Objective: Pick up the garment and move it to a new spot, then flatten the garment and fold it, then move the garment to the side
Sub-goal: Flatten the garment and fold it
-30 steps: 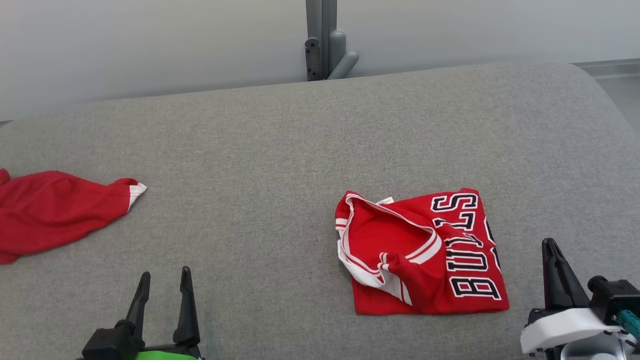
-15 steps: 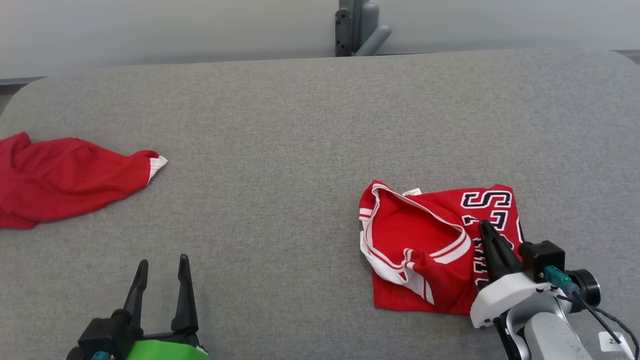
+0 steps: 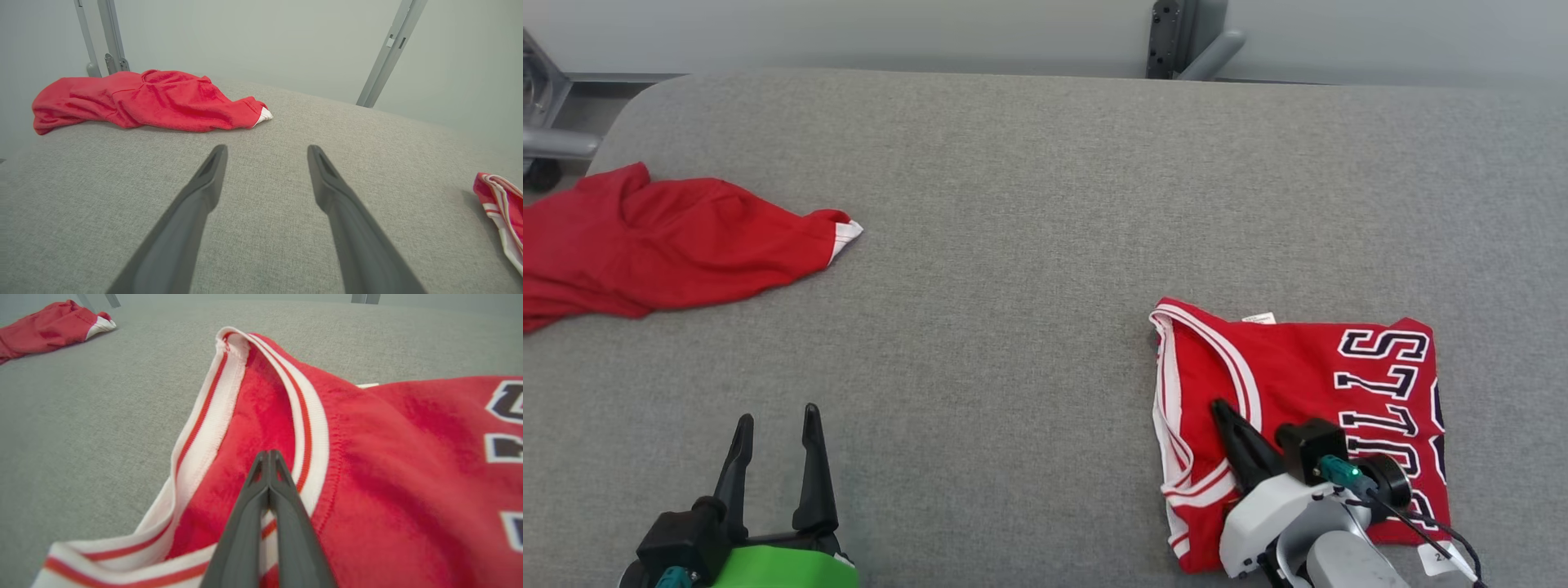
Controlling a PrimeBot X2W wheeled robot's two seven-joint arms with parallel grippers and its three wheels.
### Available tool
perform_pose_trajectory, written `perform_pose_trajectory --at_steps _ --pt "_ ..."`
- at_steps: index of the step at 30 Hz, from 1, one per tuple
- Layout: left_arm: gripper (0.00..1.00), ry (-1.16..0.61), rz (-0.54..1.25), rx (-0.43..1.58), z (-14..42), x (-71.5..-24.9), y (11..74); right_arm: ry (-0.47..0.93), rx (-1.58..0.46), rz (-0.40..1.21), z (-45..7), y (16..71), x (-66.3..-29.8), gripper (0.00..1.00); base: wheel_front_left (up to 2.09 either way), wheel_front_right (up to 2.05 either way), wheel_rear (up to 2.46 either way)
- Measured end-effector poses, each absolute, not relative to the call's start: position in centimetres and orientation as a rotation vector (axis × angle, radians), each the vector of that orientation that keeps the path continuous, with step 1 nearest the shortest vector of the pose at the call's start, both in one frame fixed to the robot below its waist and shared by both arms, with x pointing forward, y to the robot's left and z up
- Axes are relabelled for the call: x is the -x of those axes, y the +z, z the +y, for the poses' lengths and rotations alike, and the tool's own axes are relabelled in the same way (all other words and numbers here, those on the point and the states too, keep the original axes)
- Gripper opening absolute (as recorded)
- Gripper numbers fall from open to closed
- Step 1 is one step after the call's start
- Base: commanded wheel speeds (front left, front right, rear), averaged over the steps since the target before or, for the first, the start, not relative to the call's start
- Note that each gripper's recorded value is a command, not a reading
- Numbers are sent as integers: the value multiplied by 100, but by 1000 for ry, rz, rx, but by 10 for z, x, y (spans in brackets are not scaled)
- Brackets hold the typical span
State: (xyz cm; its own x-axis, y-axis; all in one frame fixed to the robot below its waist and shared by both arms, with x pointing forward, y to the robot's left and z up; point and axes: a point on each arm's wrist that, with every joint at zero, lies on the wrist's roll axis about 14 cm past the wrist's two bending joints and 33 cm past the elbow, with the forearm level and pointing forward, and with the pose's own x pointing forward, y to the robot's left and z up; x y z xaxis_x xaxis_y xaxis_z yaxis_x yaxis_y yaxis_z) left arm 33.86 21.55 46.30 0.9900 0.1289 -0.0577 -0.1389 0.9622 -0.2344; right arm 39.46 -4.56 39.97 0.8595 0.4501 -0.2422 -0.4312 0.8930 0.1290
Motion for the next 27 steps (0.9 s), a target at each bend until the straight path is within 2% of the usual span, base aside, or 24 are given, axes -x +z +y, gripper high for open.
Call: perform_pose_trajectory --at_steps 2,12,21,23,24,25,27 --pt "100 151 37 239 220 -334 464 525 -76 256 -25 406 -394 0 0 0 0" --pt "100 162 15 251 222 -326 471 621 -58 293 0 400 -374 0 0 0 0" --pt "100 165 -10 254 223 -323 478 562 -96 95 -13 461 -386 0 0 0 0" --pt "100 159 -13 255 222 -323 479 513 -86 41 -32 475 -387 42 0 0 0" --pt "100 156 -15 256 220 -323 480 480 -72 18 -46 481 -388 73 0 0 0" --pt "100 148 -17 256 218 -324 480 443 -57 -7 -62 487 -389 100 0 0 0" --pt "100 129 -21 258 213 -326 482 362 -36 -50 -93 499 -388 100 0 0 0"
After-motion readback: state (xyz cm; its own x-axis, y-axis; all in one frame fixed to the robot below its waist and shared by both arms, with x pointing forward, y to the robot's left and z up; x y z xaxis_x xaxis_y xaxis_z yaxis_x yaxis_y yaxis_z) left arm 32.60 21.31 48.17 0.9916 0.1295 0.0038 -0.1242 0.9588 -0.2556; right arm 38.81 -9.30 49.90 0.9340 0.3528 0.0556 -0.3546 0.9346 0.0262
